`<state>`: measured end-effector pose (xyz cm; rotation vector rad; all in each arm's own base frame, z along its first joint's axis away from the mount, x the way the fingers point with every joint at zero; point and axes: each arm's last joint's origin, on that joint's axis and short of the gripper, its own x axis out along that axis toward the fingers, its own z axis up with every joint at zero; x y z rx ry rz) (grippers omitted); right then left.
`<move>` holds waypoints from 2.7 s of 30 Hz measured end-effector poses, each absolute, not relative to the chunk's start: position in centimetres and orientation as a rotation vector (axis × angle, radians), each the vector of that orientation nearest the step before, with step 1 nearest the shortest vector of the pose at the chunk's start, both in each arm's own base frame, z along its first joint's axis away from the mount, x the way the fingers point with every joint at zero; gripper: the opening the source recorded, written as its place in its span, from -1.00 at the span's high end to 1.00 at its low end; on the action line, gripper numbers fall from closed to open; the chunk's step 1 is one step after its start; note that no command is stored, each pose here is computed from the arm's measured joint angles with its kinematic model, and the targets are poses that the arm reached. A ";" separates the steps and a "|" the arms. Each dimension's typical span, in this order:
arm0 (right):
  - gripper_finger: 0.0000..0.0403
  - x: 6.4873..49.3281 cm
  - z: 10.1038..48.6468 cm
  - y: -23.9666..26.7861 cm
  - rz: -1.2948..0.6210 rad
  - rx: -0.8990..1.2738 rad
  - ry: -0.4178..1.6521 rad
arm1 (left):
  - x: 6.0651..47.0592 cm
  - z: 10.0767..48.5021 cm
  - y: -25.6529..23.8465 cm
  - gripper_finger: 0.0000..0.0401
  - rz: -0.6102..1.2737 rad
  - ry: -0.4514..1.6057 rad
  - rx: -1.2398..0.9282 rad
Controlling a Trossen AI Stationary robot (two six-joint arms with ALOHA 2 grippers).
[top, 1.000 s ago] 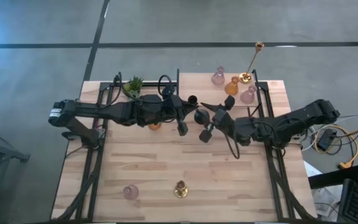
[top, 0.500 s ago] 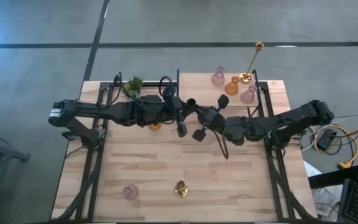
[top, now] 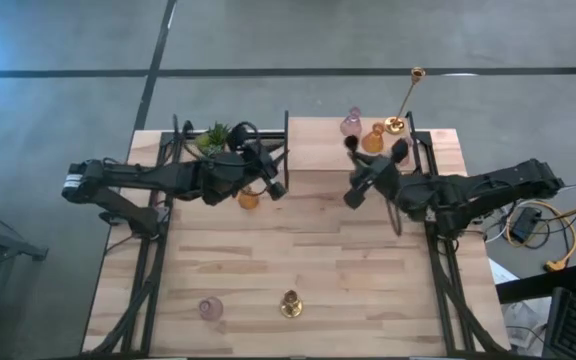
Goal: Pick & Place candle stick holders
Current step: Put the black candle holder on the shelf
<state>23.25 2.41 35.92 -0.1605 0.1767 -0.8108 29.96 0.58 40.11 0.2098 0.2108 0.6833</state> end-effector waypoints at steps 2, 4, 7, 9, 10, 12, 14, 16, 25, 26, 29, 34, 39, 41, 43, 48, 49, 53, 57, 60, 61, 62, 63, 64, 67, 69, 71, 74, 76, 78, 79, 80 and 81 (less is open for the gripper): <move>0.95 22.1 35.6 1.9 -0.818 -0.131 0.140 | 29.1 38.9 0.6 0.56 0.682 0.195 0.204; 0.96 21.1 35.3 1.3 -0.819 -0.103 0.063 | 28.0 37.6 0.7 0.56 0.687 0.147 0.188; 0.96 20.0 34.6 0.4 -0.785 -0.087 -0.089 | 26.3 35.6 0.8 0.56 0.699 0.034 0.153; 0.96 19.6 33.9 -0.5 -0.812 -0.087 -0.154 | 25.3 34.0 0.9 0.56 0.704 -0.015 0.141; 0.96 19.4 33.6 -1.0 -0.836 -0.085 -0.165 | 24.8 33.4 0.9 0.56 0.703 -0.039 0.132; 0.96 19.1 33.0 -2.0 -0.872 -0.069 -0.168 | 23.9 32.2 0.9 0.56 0.705 -0.065 0.121; 0.96 19.2 32.5 -3.0 -0.858 -0.053 -0.167 | 23.1 31.5 1.0 0.55 0.707 -0.104 0.105; 0.96 19.4 32.2 -3.9 -0.831 -0.026 -0.166 | 22.4 30.9 1.0 0.56 0.710 -0.130 0.094; 0.96 20.5 31.9 -7.2 -0.851 0.004 -0.079 | 21.5 30.5 1.0 0.56 0.710 -0.153 0.082; 0.96 20.6 31.8 -7.4 -0.858 0.003 -0.075 | 21.5 30.5 1.0 0.56 0.710 -0.153 0.083; 0.96 21.0 31.3 -7.9 -0.865 0.001 -0.054 | 21.5 30.5 1.0 0.56 0.710 -0.153 0.083; 0.96 21.5 30.5 -8.7 -0.879 0.007 -0.023 | 21.5 30.5 1.0 0.56 0.709 -0.153 0.083; 0.96 21.8 30.1 -9.3 -0.883 0.016 -0.011 | 21.5 30.5 1.0 0.56 0.709 -0.152 0.083; 0.96 21.8 30.0 -9.5 -0.886 0.022 -0.014 | 21.5 30.5 1.0 0.56 0.709 -0.153 0.083; 0.96 21.7 29.8 -9.6 -0.894 0.024 -0.015 | 21.5 30.5 1.0 0.56 0.709 -0.152 0.083; 0.96 21.3 29.1 -9.8 -0.904 0.039 -0.047 | 21.5 30.5 1.0 0.56 0.709 -0.152 0.083; 0.96 21.3 28.9 -9.8 -0.898 0.047 -0.054 | 21.5 30.5 1.0 0.56 0.709 -0.151 0.084; 0.96 21.3 28.3 -9.7 -0.889 0.046 -0.055 | 21.5 30.5 1.0 0.56 0.709 -0.151 0.084; 0.96 21.2 28.2 -9.7 -0.888 0.045 -0.060 | 21.5 30.5 1.0 0.56 0.709 -0.151 0.084; 0.96 21.1 28.1 -9.7 -0.888 0.047 -0.060 | 21.5 30.5 1.0 0.56 0.709 -0.151 0.084; 0.96 21.1 28.0 -9.6 -0.888 0.049 -0.060 | 21.5 30.5 1.0 0.56 0.709 -0.151 0.084; 0.96 21.0 28.0 -9.6 -0.888 0.050 -0.061 | 21.5 30.5 1.0 0.56 0.709 -0.151 0.084; 0.96 21.0 28.0 -9.6 -0.888 0.050 -0.061 | 21.5 30.5 1.0 0.56 0.709 -0.151 0.084; 0.96 21.0 27.9 -9.6 -0.888 0.050 -0.060 | 21.5 30.5 1.0 0.56 0.709 -0.151 0.084; 0.96 20.9 27.9 -9.6 -0.887 0.054 -0.063 | 21.5 30.5 1.0 0.56 0.709 -0.151 0.084; 0.96 20.8 27.9 -9.5 -0.887 0.057 -0.065 | 21.5 30.5 1.0 0.56 0.709 -0.151 0.084; 0.96 20.7 27.9 -9.5 -0.887 0.058 -0.066 | 21.5 30.5 1.0 0.56 0.709 -0.151 0.084; 0.96 20.4 28.0 -9.4 -0.885 0.067 -0.066 | 21.5 30.5 1.0 0.56 0.709 -0.151 0.084; 0.96 20.2 28.0 -9.3 -0.883 0.071 -0.067 | 21.5 30.5 1.0 0.56 0.709 -0.151 0.084; 0.96 20.0 28.0 -9.2 -0.879 0.070 -0.068 | 21.5 30.5 1.0 0.56 0.709 -0.151 0.084; 0.96 20.0 28.0 -9.1 -0.877 0.070 -0.069 | 21.5 30.5 1.0 0.56 0.709 -0.151 0.084; 0.96 19.9 28.0 -9.1 -0.877 0.069 -0.069 | 21.5 30.5 1.0 0.56 0.709 -0.151 0.084; 0.96 19.9 28.1 -9.1 -0.876 0.070 -0.071 | 21.5 30.5 1.0 0.56 0.709 -0.151 0.084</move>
